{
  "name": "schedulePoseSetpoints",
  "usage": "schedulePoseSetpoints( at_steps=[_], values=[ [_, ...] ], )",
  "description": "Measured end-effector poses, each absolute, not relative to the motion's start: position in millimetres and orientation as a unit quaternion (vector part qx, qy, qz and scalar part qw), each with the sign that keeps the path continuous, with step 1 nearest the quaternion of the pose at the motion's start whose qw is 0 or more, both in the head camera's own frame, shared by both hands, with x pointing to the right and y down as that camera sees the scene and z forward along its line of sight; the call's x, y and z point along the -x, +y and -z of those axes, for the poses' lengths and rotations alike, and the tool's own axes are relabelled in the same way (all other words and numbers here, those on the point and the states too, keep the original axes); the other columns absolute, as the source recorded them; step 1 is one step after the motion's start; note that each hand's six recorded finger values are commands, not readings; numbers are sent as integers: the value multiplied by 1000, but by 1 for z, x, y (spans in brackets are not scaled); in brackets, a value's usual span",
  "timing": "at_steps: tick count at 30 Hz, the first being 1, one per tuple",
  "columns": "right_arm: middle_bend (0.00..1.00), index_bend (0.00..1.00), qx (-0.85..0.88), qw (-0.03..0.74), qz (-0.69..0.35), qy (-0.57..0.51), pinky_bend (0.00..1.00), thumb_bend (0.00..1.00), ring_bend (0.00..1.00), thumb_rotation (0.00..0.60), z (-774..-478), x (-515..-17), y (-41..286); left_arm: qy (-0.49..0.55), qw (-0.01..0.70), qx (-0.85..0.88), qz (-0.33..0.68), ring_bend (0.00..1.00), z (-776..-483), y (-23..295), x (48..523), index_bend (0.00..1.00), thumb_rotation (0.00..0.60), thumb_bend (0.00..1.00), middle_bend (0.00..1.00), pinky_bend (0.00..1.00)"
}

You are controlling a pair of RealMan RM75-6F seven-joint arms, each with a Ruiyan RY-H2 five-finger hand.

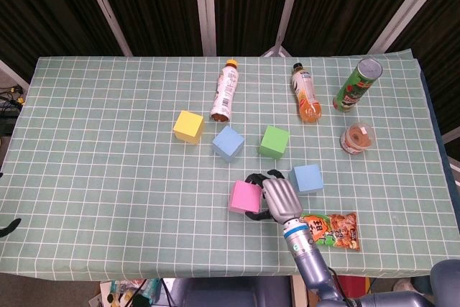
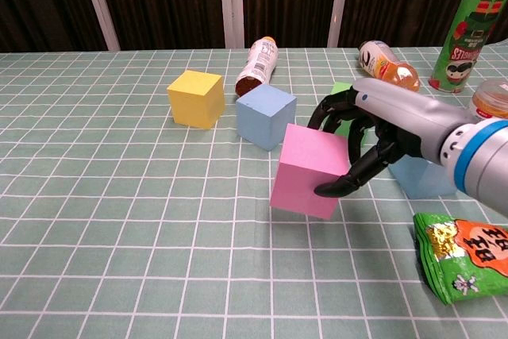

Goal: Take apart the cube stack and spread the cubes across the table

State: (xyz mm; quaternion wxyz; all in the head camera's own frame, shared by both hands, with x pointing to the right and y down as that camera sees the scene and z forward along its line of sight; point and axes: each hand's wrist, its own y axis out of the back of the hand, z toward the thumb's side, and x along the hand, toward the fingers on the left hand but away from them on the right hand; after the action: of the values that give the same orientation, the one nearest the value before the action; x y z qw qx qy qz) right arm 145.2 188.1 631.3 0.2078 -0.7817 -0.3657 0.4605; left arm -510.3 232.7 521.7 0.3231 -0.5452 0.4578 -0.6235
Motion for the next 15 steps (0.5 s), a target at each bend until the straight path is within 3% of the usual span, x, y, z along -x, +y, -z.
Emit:
schedulePoseSetpoints(
  at_steps=[6, 10, 15],
  values=[
    [136, 133, 790, 223, -457, -343, 50, 126, 175, 600, -631, -140, 193, 459, 321, 544, 625, 0, -522, 232, 512, 183, 600, 153, 0, 0],
    [47, 56, 788, 231, -470, -324, 36, 87, 115, 600, -633, -142, 194, 459, 321, 544, 625, 0, -522, 232, 512, 184, 600, 153, 0, 0],
    [32, 35, 785, 228, -469, -335, 33, 84, 106, 600, -628, -146, 189, 459, 321, 543, 625, 0, -522, 232, 512, 183, 600, 153, 0, 0]
  ],
)
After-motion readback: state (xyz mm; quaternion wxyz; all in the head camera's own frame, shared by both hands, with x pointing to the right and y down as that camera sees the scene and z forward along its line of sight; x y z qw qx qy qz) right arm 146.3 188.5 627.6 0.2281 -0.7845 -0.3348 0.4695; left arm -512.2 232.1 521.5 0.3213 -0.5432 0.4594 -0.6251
